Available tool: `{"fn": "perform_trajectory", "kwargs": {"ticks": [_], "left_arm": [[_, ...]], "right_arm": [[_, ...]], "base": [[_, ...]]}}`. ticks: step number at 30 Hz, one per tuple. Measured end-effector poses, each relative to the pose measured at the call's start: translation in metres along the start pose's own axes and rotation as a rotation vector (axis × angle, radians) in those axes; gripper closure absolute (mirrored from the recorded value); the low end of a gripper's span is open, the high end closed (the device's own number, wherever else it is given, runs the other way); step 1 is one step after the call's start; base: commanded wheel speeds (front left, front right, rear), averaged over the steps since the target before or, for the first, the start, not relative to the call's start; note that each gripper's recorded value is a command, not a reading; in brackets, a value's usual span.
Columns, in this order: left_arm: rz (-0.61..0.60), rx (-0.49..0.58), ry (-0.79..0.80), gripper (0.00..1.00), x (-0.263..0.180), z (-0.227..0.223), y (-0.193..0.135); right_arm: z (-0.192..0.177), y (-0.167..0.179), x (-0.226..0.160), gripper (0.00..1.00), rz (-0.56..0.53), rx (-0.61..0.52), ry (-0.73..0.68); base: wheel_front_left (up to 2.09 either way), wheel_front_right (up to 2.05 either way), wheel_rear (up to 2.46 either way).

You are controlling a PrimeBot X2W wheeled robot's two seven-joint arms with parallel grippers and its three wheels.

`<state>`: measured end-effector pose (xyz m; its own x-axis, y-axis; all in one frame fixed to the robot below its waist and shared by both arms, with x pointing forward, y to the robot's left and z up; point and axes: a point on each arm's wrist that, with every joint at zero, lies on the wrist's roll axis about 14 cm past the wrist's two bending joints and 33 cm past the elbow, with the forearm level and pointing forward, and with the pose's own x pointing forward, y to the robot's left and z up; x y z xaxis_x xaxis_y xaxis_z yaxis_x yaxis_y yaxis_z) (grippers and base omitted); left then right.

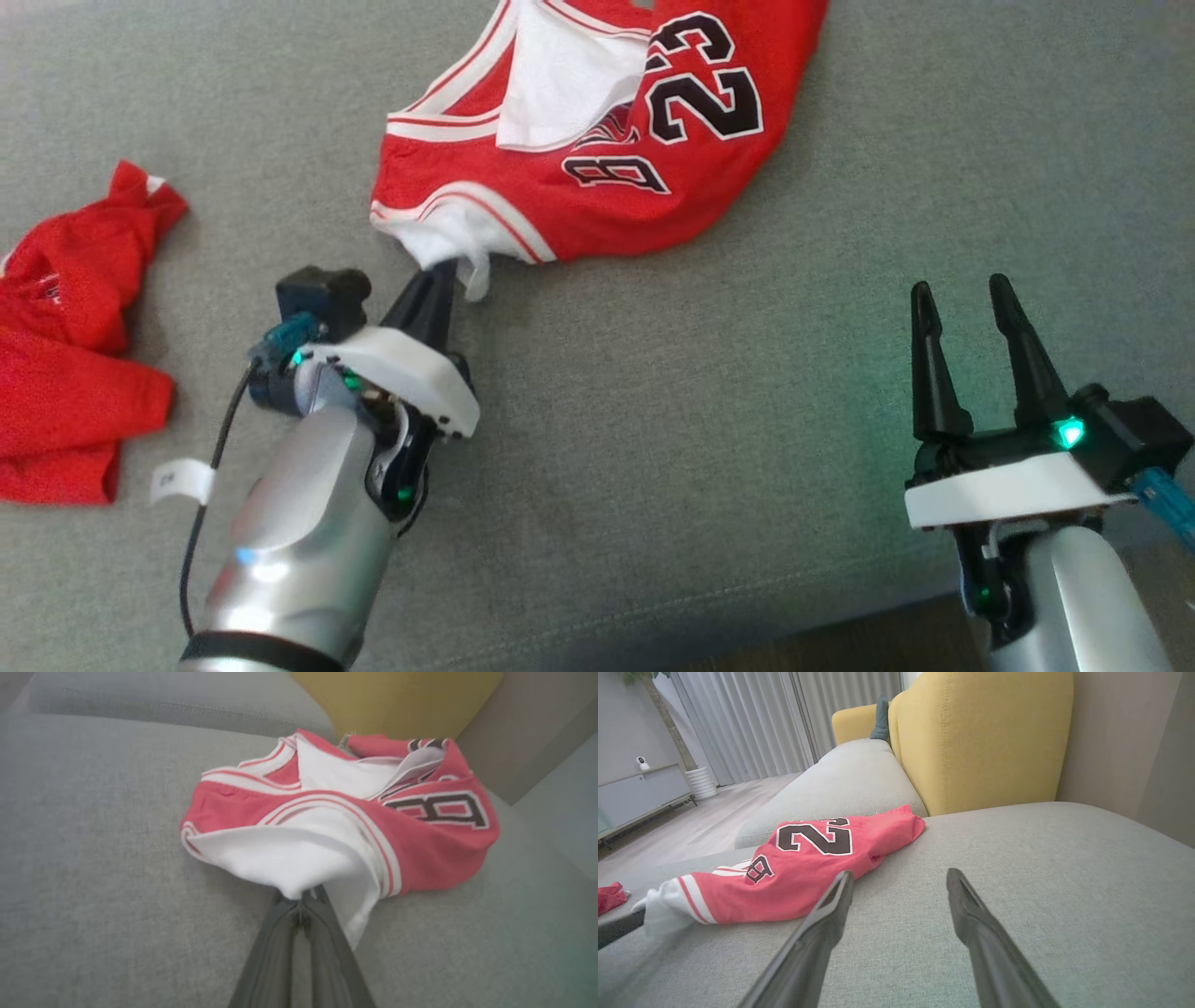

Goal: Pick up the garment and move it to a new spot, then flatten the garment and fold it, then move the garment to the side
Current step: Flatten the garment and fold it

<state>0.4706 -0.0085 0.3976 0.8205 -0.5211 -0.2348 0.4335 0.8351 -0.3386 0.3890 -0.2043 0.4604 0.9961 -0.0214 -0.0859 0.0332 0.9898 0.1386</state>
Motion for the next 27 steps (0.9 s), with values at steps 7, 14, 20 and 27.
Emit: {"fn": "perform_trajectory", "kwargs": {"ticks": [7,14,20,27], "left_arm": [[-0.093,0.025,-0.295,1.0,-0.007,0.096,-0.032],[-0.14,0.04,-0.556,1.0,-0.048,0.175,-0.055],[-0.133,0.043,-0.585,1.0,-0.086,0.171,-0.065],[0.008,0.129,-0.327,1.0,-0.119,0.072,-0.039]], "right_arm": [[0.007,0.006,0.001,0.0,0.018,0.011,-0.026],[0.015,0.014,-0.003,0.0,0.041,0.028,-0.055],[0.026,0.02,-0.01,0.0,0.058,0.044,-0.086],[0.025,0.034,-0.019,0.0,0.099,0.058,-0.087]], "base": [[0.0,0.0,0.0],[0.0,0.0,0.0],[0.0,0.0,0.0],[0.0,0.0,0.0]]}}
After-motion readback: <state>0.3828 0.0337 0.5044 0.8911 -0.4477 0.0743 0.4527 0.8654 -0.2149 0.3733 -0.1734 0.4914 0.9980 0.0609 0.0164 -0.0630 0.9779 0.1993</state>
